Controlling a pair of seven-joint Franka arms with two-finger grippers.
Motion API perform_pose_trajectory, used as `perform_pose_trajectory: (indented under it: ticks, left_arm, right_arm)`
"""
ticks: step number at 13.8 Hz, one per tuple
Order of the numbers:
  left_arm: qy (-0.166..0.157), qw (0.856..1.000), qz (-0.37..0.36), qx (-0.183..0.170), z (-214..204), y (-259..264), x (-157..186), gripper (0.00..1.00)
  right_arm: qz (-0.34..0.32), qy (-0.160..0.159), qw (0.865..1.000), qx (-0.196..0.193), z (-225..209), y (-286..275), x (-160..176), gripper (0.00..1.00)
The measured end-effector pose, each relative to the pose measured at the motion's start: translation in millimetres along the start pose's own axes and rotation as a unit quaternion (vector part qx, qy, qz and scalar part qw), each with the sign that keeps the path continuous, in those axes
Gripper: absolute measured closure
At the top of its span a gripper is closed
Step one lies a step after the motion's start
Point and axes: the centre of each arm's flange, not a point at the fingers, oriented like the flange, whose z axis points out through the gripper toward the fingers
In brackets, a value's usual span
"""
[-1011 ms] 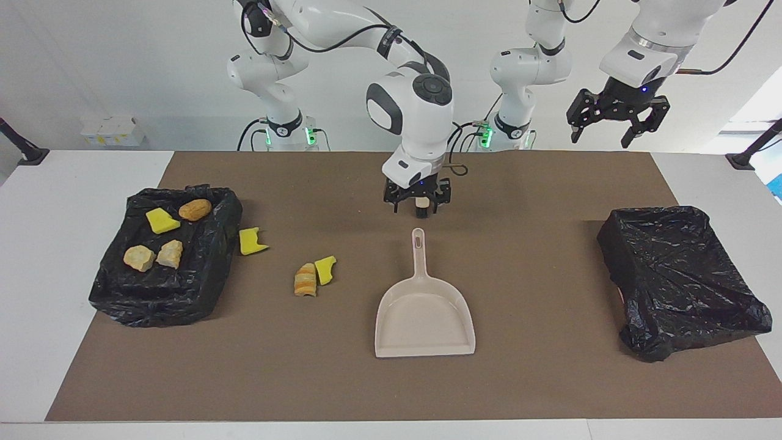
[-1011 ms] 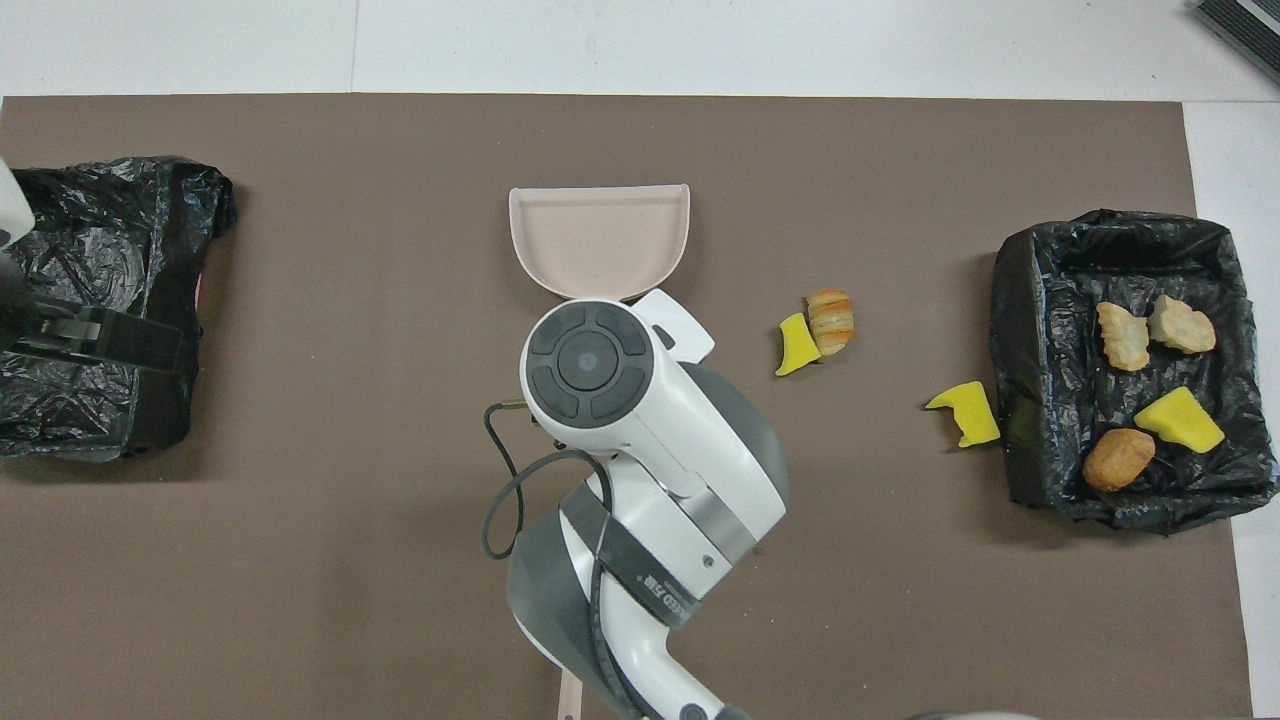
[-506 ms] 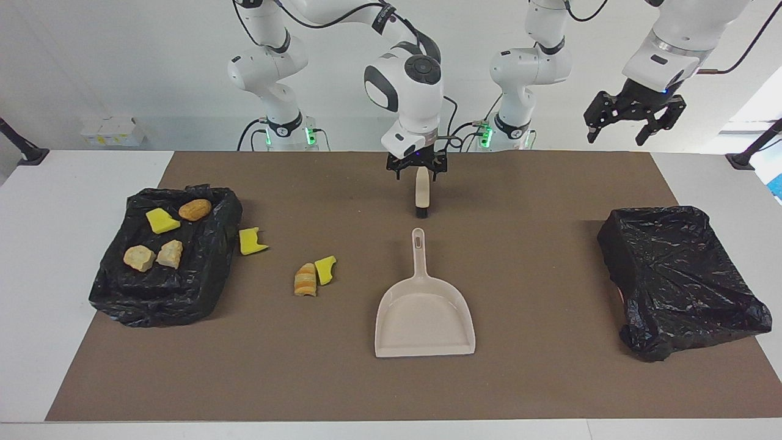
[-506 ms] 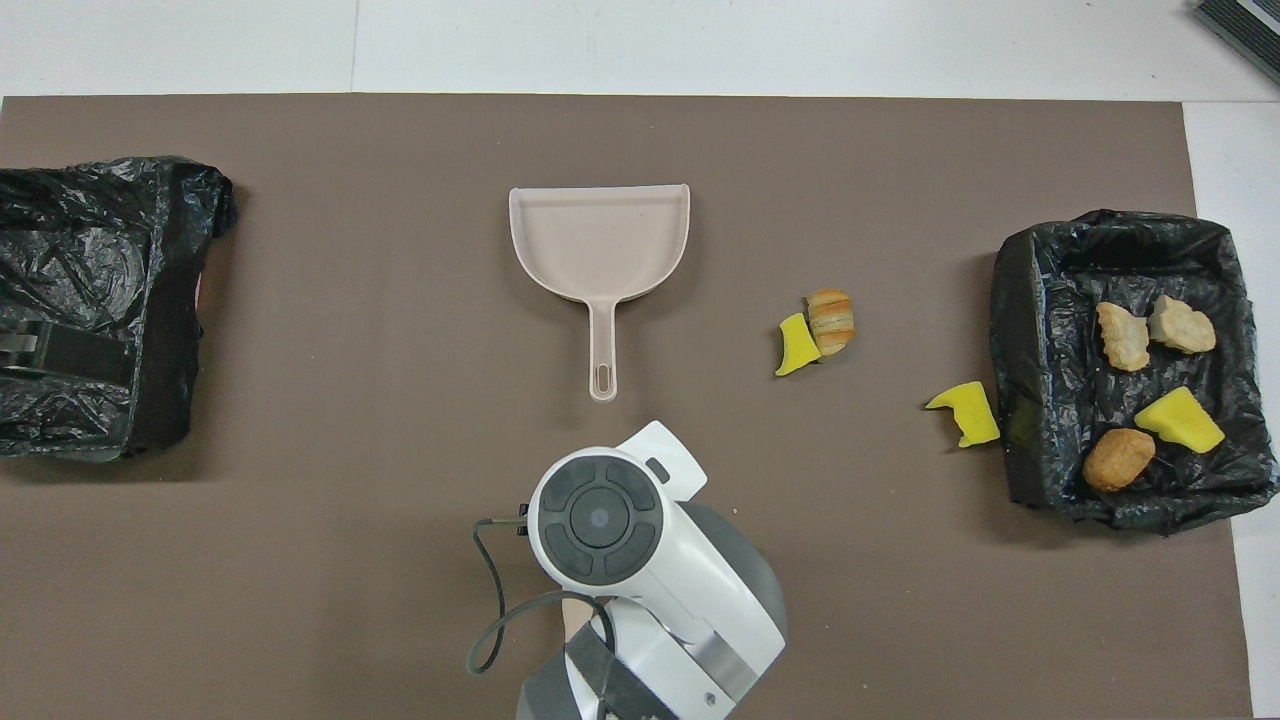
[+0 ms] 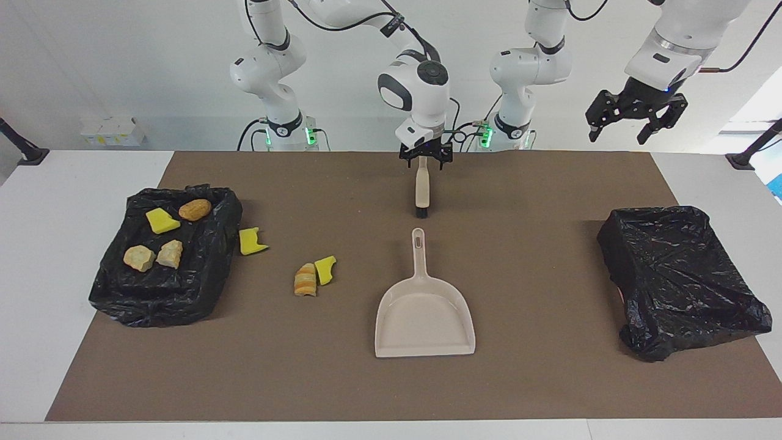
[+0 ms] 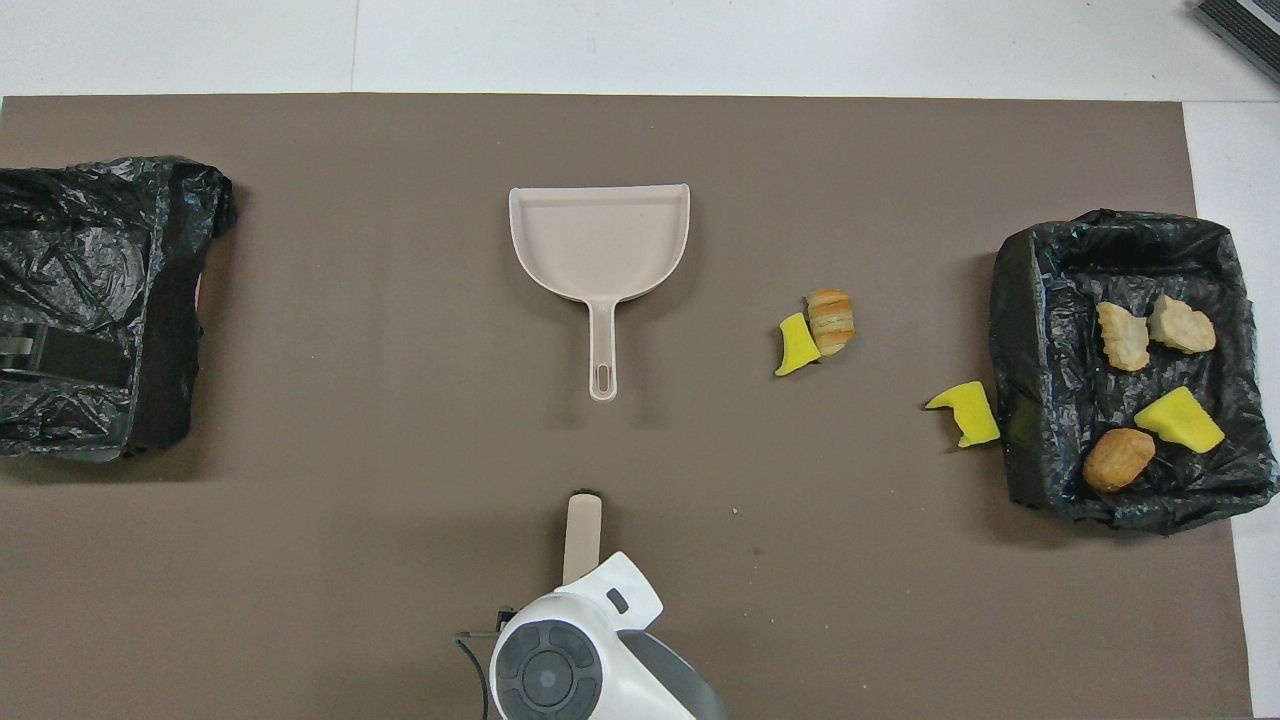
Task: Sweep and dump trash in bin
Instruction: 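Reach the left gripper to the dustpan while the right gripper reaches the brush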
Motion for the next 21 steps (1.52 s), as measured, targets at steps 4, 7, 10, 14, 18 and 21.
perform_pose_trajectory:
  ticks: [4,7,10,14,18,21]
  left_arm:
    - [0.002,1.0,0.002,0.0,0,2,1,0.0]
    - [0.019,1.0,0.018,0.001,-3,19,5,0.0]
    - [0.031,0.999,0.039,0.001,-1,46,10,0.0]
    - [0.044,0.998,0.043,-0.004,21,87,31,0.0]
    - [0.033,0.999,0.019,-0.013,69,161,56,0.0]
    - [0.033,0.999,-0.006,-0.019,103,195,74,0.0]
  right_arm:
    - [0.009,-0.01,1.0,-0.004,5,2,-24,0.0]
    - [0.009,-0.015,1.0,0.002,2,-1,-35,0.05]
    - [0.01,-0.016,1.0,0.003,1,-1,-36,0.25]
    - [0.01,-0.017,1.0,0.004,0,-1,-36,0.71]
    - [0.017,-0.038,0.999,-0.033,-5,9,-32,0.74]
    - [0.044,-0.061,0.995,-0.067,-17,31,-12,0.74]
